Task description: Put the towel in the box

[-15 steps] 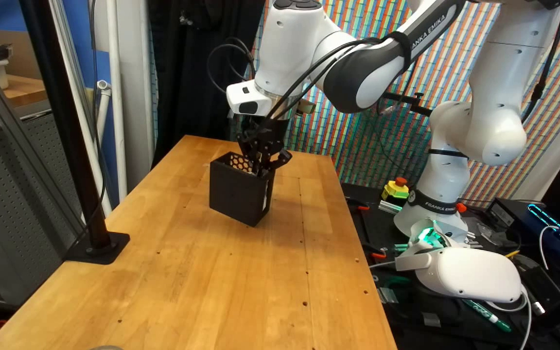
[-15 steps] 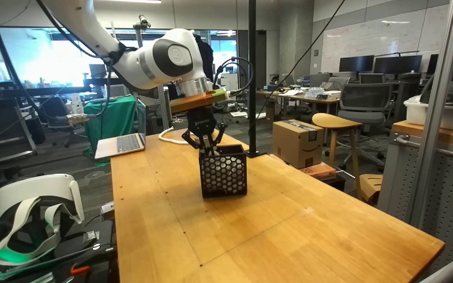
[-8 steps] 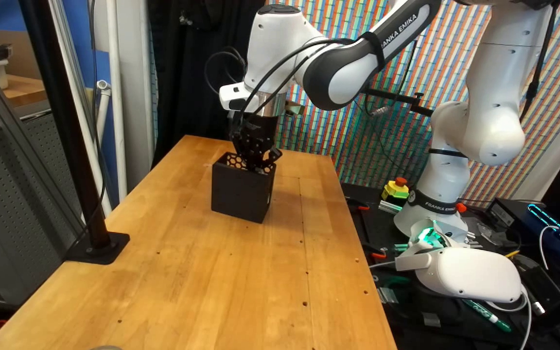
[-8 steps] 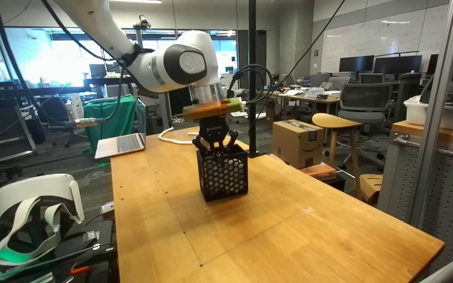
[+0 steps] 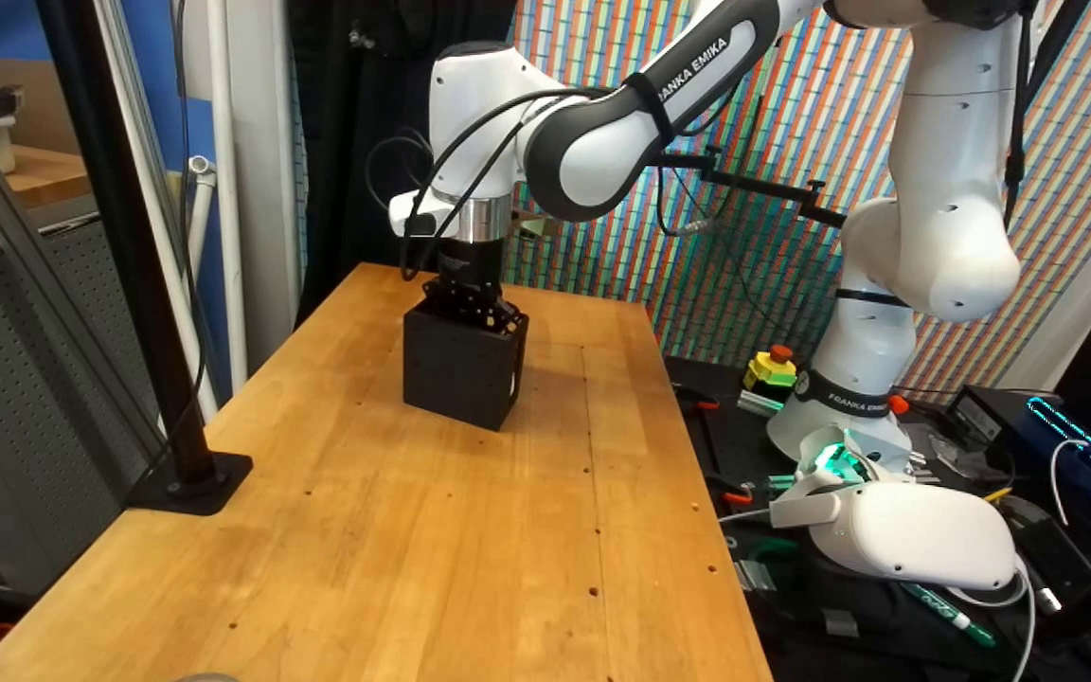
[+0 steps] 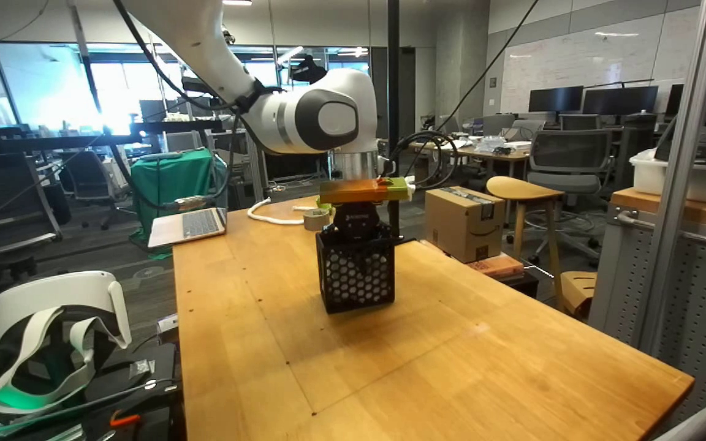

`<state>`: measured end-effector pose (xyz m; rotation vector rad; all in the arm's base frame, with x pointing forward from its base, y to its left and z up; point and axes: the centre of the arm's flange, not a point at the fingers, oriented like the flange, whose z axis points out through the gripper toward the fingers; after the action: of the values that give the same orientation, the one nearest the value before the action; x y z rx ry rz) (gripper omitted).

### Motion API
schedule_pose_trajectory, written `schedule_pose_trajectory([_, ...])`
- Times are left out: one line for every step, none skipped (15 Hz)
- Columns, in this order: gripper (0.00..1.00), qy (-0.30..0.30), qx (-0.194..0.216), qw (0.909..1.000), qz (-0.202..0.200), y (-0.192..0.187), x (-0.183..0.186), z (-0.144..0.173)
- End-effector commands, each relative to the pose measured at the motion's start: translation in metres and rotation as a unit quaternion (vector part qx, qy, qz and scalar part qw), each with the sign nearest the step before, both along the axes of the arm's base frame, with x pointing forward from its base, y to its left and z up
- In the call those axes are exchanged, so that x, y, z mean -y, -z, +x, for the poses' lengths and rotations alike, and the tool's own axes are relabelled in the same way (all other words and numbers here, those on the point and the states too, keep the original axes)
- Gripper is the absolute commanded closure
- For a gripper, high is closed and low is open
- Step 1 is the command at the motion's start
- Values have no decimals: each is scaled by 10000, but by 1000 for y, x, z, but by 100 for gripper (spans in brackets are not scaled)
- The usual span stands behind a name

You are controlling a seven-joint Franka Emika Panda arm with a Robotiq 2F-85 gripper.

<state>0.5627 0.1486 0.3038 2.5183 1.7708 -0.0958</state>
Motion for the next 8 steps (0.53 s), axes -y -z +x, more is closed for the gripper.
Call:
schedule_pose_trajectory([84,200,-681,9974,75,51,19,32])
schedule_pose_trajectory([84,235,-741,9969,74,51,19,33])
schedule_pose_trajectory([84,247,-755,9968,67,47,18,33])
schedule_pose_trajectory([84,238,-707,9972,37,38,14,31])
schedule_pose_trajectory([84,211,-657,9976,19,30,11,29])
schedule_pose_trajectory([84,179,-528,9984,-33,16,6,23])
schedule_pose_trajectory([84,153,-437,9989,-76,7,3,17])
schedule_pose_trajectory([84,119,-322,9993,-147,-3,-2,10])
